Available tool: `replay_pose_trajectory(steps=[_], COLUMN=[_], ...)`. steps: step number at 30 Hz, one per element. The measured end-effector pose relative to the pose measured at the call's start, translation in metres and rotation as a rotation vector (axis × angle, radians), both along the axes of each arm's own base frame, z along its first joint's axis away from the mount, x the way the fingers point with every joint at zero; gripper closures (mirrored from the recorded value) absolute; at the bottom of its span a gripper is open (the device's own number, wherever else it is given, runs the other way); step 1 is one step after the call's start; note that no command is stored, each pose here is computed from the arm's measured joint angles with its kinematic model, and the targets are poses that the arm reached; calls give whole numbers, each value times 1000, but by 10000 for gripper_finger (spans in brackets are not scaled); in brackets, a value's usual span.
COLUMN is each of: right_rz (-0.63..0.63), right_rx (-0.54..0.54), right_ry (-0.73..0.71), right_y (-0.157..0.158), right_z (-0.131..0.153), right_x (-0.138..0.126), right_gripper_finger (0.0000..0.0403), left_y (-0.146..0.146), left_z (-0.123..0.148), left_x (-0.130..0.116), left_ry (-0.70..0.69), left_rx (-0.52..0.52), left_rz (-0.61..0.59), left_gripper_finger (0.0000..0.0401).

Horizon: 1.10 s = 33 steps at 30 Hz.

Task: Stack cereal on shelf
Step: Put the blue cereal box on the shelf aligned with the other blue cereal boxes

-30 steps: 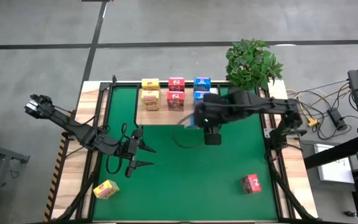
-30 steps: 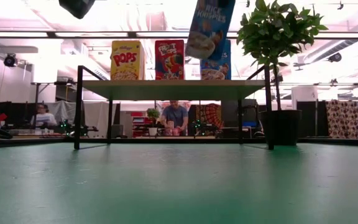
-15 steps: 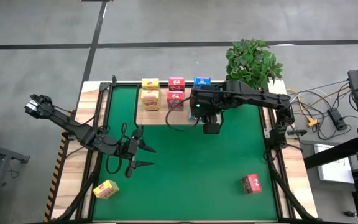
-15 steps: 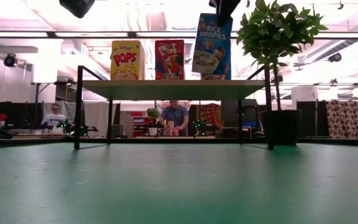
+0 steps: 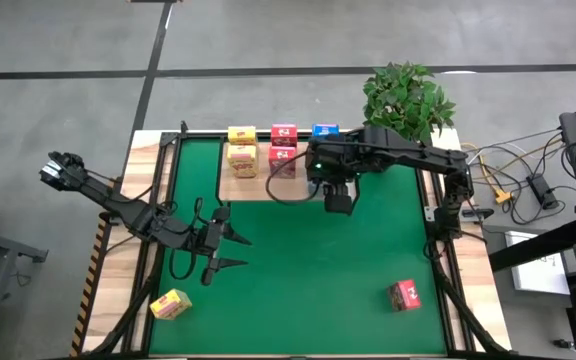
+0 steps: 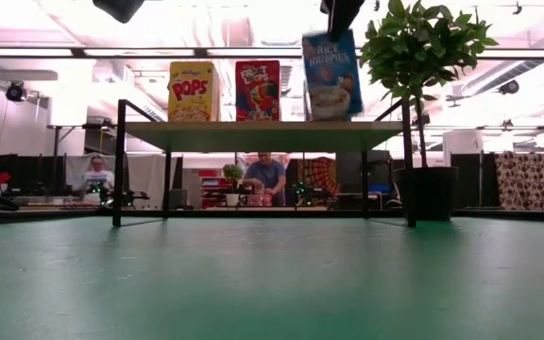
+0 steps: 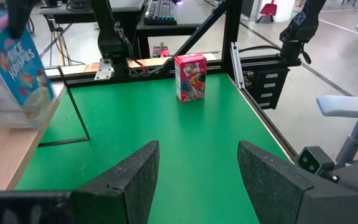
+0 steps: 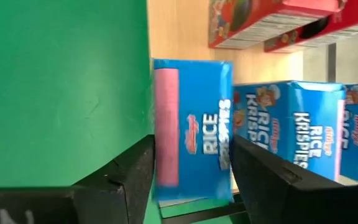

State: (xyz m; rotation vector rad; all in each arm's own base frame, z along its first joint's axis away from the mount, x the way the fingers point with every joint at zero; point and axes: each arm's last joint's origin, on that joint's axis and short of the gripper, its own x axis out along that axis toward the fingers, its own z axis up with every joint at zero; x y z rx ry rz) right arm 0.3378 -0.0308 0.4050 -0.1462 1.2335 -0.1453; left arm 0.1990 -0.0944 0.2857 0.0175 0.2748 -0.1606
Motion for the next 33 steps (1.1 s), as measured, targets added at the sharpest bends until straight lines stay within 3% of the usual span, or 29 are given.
replay_pose_trajectory(steps=[14, 19, 26, 33], right_rz=[-18, -41, -42, -47], right_rx=[-20, -14, -17, 2], right_ry=[-22, -73, -121, -187], right_y=[-4, -3, -3, 10], right_z=[5, 15, 27, 40], right_x=[-1, -3, -6, -13], right_gripper_finger=[202, 202, 202, 203], left_y=[0, -3, -16, -16], left_z=[1, 8, -3, -30], left_x=[0, 8, 48, 99], left_ry=[-7, -151, -353, -327], left_rx=[1, -2, 96, 206], left_rz=[-2, 14, 30, 122], left_gripper_finger=[200, 200, 200, 200])
